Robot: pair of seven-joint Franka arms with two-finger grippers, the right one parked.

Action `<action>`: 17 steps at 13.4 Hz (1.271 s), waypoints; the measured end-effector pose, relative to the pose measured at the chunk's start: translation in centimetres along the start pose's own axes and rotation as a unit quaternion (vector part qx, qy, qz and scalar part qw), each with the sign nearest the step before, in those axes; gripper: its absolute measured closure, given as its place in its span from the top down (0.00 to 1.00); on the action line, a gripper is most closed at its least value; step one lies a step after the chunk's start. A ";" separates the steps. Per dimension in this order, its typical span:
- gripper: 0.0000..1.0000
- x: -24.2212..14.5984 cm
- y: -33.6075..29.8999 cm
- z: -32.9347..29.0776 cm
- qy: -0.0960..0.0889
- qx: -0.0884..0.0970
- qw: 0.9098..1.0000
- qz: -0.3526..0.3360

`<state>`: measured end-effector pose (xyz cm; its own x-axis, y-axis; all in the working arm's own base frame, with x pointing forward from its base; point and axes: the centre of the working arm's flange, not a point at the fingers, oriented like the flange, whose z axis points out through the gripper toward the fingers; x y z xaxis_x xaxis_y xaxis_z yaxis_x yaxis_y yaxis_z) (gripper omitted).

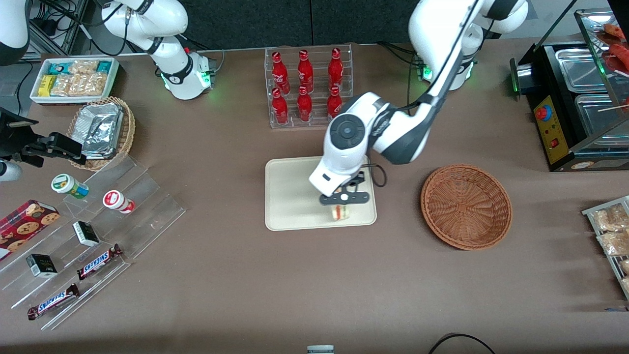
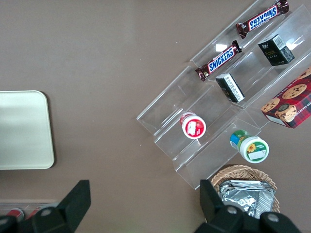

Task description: Place sandwich from basket to tray

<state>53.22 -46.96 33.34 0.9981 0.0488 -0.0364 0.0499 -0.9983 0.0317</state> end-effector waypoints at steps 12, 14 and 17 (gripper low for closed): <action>0.18 -3.1 4.5 8.5 0.004 -0.006 1.000 0.016; 0.25 -3.2 4.5 8.9 0.002 -0.004 1.000 0.016; 0.55 -3.3 4.3 8.9 -0.008 0.007 1.000 0.016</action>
<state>49.79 -51.72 24.66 0.9986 0.0155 -0.0508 0.0165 -0.9997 0.0199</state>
